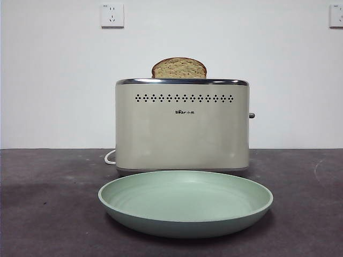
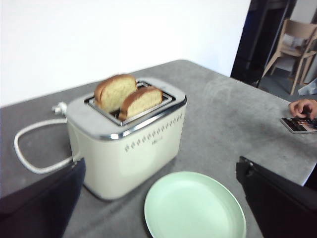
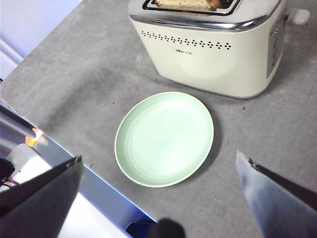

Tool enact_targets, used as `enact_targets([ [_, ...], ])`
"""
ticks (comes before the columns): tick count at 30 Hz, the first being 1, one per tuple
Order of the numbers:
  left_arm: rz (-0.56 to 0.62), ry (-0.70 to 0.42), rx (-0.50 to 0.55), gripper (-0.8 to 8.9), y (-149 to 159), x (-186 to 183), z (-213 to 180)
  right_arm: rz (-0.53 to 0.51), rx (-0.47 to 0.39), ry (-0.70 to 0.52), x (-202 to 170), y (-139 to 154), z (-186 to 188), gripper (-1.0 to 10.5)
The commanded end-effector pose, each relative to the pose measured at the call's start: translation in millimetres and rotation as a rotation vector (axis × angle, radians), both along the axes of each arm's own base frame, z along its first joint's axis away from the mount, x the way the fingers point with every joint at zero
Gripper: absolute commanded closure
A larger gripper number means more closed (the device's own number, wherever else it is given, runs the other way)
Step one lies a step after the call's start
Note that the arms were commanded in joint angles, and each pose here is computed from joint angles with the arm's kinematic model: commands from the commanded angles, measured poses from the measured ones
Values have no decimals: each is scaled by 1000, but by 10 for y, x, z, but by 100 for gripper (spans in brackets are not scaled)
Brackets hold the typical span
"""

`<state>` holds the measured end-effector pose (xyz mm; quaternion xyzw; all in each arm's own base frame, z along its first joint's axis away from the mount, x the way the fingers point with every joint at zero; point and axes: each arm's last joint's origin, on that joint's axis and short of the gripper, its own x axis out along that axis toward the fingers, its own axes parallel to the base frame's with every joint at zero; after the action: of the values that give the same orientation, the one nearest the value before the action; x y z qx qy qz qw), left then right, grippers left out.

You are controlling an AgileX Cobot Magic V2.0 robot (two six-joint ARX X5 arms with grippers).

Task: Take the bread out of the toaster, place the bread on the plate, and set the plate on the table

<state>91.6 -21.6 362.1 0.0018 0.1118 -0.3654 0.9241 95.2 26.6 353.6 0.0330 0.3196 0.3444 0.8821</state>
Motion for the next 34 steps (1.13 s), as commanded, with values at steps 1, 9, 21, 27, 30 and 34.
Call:
enact_targets([
  [1, -36, -25, 8, 305, -32, 177, 18, 3, 2, -6, -4, 2, 9, 379],
  [9, -175, -78, 10, 313, -301, 857, -47, 3, 0, 6, 27, 5, -1, 379],
  [21, -206, -88, 84, 313, -880, 1846, -268, 3, -5, 51, 137, 17, -39, 379],
  [27, -261, -72, 119, 313, -1175, 2257, -354, 3, -7, 66, 176, 21, -54, 379],
  [30, -285, -53, 128, 313, -1310, 2396, -432, 3, -7, 67, 178, 21, -55, 379],
  [34, -277, -60, 185, 313, -1444, 2480, -568, 3, -7, 67, 177, 21, -55, 379],
])
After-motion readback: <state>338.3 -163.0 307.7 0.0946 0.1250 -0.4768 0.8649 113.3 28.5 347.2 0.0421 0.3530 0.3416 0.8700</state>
